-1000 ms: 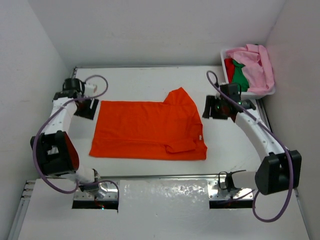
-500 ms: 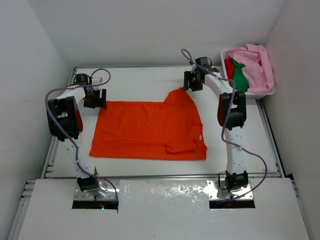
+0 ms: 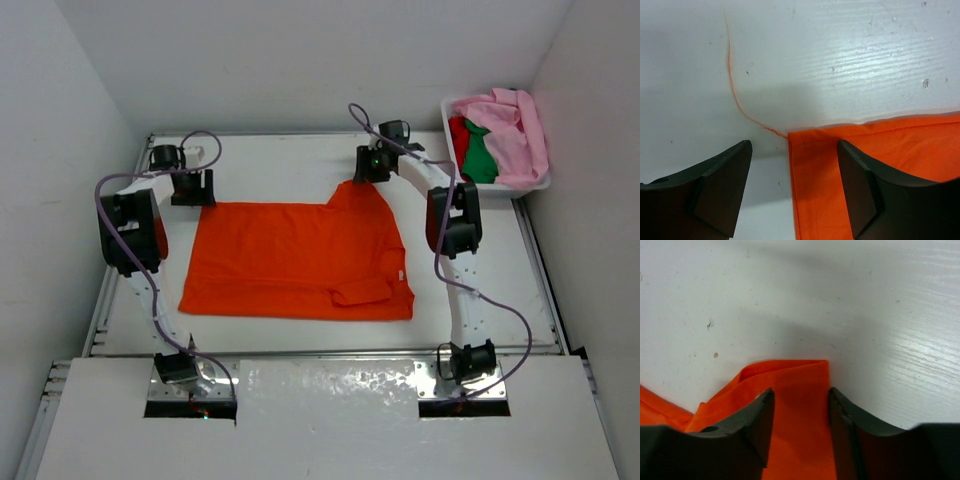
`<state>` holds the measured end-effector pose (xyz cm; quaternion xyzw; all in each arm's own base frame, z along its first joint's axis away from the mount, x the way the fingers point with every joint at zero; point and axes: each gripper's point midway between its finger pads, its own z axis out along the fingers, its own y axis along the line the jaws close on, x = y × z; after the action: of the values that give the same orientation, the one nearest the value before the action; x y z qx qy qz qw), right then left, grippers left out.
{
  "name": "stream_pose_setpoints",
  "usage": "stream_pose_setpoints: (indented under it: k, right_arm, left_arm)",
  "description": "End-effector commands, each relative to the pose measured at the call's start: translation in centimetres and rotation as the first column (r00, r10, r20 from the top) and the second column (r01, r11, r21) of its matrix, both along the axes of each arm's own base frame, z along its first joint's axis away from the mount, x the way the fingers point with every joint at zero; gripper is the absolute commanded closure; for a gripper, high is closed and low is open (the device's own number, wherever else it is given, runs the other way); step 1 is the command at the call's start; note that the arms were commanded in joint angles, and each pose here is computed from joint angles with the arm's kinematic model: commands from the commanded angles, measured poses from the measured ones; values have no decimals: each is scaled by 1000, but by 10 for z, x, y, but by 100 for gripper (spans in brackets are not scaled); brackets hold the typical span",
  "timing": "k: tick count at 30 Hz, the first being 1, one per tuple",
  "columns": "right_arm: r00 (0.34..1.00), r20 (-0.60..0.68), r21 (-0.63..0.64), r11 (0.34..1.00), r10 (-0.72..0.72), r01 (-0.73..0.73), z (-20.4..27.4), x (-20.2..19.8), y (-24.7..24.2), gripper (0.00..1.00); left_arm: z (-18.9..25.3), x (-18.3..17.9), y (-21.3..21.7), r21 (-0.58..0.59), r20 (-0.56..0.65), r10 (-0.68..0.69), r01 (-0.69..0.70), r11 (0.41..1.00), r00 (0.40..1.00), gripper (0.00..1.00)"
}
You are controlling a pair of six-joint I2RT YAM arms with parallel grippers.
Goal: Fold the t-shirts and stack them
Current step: Grap the side of the flattened tshirt furthest away from the robot with both arms
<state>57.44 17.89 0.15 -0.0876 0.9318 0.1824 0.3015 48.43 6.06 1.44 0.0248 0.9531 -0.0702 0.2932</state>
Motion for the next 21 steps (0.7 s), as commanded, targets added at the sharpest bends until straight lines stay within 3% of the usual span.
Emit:
stream_pose_setpoints:
  k: [1, 2, 3, 4, 7, 9, 12, 13, 15, 17, 21]
  right_arm:
    - [997, -75, -23, 1000, 9, -11, -29, -16, 8, 57]
    - [997, -78, -17, 1000, 8, -9, -30, -16, 10, 61]
    - [997, -82, -14, 1000, 12, -13, -32, -17, 11, 73]
    - [996, -86, -7, 1000, 16, -17, -33, -18, 13, 78]
    - [996, -81, 51, 998, 24, -20, -22, -21, 18, 93]
    - [997, -74, 67, 998, 10, -5, -13, -27, 13, 98]
    - [999, -48, 84, 996, -1, 5, -6, -28, 9, 100]
    - [999, -35, 91, 996, 6, -2, 1, -28, 11, 100]
    - [999, -29, 102, 995, 12, -9, 7, -28, 12, 100]
    - [1000, -12, 115, 993, 20, -19, 18, -27, 14, 100]
    - [999, 25, 138, 990, 37, -40, 47, -35, 16, 100]
  left_arm:
    - [-26, -2, -7, -23, -44, 8, -9, 1000, 999, 34]
    - [-24, 0, -9, -33, -32, -1, 0, 999, 999, 37]
    - [-22, 1, -11, -41, -27, -8, 7, 999, 1000, 39]
    - [-21, 1, -12, -48, -27, -18, 16, 999, 999, 47]
    - [-18, -11, -20, -79, -70, -66, 60, 995, 995, 56]
    - [-12, -23, -25, -93, -96, -108, 99, 991, 989, 56]
    - [-11, -27, -28, -104, -82, -110, 102, 989, 991, 59]
    - [-13, -26, -30, -115, -81, -105, 96, 989, 991, 68]
    - [-14, -25, -37, -164, -101, -115, 97, 982, 988, 77]
    - [-11, -27, -39, -183, -118, -125, 102, 978, 985, 96]
    - [18, -26, -32, -109, -54, -146, 140, 984, 988, 100]
